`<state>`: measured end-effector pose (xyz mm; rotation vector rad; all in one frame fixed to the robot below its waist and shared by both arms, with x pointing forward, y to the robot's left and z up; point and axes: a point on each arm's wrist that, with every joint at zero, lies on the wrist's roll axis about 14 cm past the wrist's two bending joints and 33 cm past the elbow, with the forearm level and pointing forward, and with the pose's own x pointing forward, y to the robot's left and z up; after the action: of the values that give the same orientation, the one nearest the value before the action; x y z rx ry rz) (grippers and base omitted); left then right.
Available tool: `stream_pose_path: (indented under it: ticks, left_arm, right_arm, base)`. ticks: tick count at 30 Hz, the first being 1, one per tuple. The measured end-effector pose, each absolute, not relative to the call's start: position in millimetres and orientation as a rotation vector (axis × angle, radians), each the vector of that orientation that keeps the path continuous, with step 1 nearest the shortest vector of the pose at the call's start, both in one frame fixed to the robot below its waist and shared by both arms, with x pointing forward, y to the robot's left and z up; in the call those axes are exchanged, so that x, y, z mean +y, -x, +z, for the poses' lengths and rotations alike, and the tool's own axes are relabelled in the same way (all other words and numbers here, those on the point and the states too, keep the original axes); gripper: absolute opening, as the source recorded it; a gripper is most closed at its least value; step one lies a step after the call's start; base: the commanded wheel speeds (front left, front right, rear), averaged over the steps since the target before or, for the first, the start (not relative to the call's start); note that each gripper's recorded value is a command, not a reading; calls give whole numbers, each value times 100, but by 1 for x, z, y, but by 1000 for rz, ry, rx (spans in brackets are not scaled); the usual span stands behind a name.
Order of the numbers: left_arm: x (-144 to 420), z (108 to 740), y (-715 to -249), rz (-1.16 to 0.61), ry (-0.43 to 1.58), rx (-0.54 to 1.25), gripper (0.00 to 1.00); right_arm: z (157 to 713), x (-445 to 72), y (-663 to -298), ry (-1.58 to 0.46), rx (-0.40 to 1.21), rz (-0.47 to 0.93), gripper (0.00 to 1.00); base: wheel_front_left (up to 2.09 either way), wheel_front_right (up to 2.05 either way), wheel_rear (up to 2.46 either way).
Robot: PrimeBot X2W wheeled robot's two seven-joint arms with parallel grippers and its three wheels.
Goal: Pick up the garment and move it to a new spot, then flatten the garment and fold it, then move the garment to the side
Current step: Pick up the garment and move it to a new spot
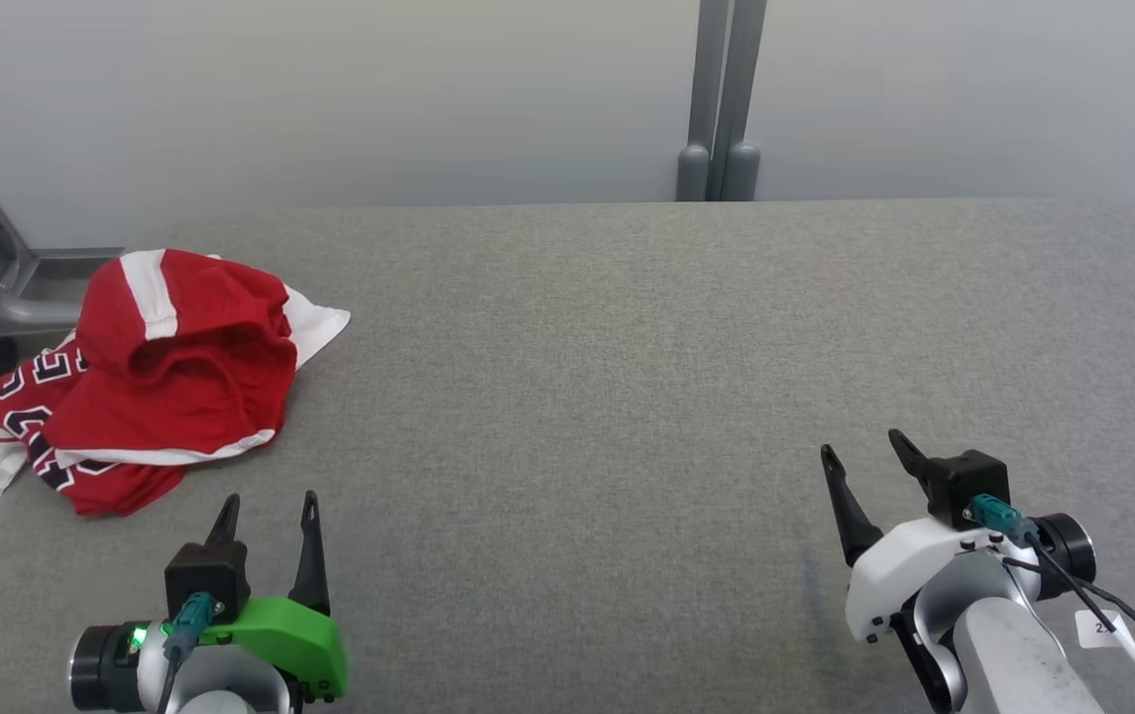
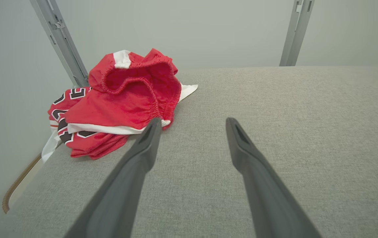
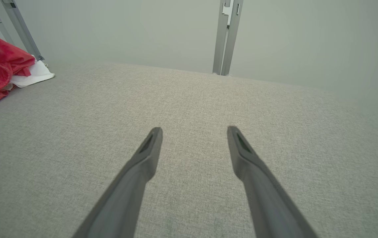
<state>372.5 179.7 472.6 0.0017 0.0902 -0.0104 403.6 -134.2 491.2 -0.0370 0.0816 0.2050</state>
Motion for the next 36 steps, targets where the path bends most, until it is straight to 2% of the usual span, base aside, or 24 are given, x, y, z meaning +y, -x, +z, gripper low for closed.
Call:
stream_pose_path:
  ticks: [8, 23, 36]
  left_arm:
    - [210, 471, -357, 83, 27, 102, 100]
    - [280, 462, -295, 299, 62, 158, 100]
    - [303, 463, -265, 402, 100, 154, 100]
  right_arm:
    - [492, -106, -409, 33, 69, 280, 100]
    - [495, -24, -412, 11, 40, 499, 100]
    - [494, 11, -411, 9, 41, 593, 100]
  base:
    - [0, 0, 0]
    - [0, 0, 0]
    - [0, 0, 0]
